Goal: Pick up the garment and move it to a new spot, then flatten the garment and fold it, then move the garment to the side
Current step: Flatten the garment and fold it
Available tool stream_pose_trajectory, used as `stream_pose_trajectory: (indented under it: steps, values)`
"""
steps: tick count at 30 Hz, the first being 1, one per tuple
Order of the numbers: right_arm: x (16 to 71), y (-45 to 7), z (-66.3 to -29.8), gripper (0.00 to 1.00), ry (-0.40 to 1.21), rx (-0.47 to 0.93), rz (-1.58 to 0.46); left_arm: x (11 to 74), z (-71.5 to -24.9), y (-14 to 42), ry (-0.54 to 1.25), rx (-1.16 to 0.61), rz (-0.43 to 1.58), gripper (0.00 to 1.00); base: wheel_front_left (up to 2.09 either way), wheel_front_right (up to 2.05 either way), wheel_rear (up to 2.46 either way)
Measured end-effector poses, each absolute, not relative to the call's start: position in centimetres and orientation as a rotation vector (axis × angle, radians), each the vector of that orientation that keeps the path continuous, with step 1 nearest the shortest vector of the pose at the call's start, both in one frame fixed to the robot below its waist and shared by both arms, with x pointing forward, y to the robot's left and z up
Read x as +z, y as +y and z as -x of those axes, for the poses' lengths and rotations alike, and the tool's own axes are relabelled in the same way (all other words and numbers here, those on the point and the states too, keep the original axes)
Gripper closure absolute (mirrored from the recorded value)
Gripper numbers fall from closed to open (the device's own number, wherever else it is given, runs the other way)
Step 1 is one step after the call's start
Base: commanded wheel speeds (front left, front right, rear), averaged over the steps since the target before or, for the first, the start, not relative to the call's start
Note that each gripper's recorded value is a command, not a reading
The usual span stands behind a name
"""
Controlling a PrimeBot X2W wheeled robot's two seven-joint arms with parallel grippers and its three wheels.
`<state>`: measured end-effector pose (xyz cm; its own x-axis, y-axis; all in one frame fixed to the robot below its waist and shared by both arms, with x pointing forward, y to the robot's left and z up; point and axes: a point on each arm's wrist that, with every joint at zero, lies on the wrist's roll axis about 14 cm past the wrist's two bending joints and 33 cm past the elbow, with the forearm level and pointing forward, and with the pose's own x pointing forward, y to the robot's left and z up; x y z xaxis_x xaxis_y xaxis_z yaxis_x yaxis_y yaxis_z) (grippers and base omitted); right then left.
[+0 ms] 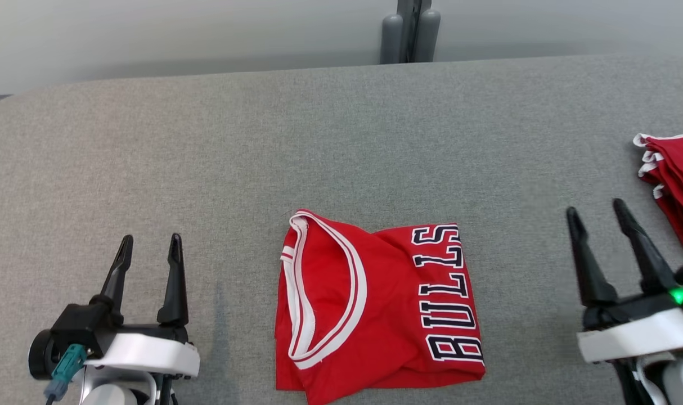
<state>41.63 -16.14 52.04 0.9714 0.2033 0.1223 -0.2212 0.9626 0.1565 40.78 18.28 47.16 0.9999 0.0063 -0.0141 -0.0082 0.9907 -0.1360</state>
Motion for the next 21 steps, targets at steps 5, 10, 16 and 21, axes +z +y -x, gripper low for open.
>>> stream_pose_trajectory:
  steps: [5, 10, 16, 21]
  values:
    - [51.6, -19.7, -39.9, 0.0, -0.082, 0.108, -0.128, 47.6, -39.8, 18.6, 0.006, 0.013, 0.125, 0.0, 0.0, 0.0, 0.0]
    - [51.6, -21.2, -38.2, 0.0, -0.07, 0.056, -0.11, 48.2, -39.0, 18.6, -0.001, 0.009, 0.115, 0.0, 0.0, 0.0, 0.0]
    - [52.1, -21.7, -36.8, 0.0, -0.072, 0.037, -0.09, 49.0, -37.7, 18.8, -0.01, 0.012, 0.108, 0.0, 0.0, 0.0, 0.0]
    - [52.5, -21.6, -35.8, 0.0, -0.067, 0.037, -0.079, 49.6, -36.6, 19.1, -0.017, 0.015, 0.097, 0.0, 0.0, 0.0, 0.0]
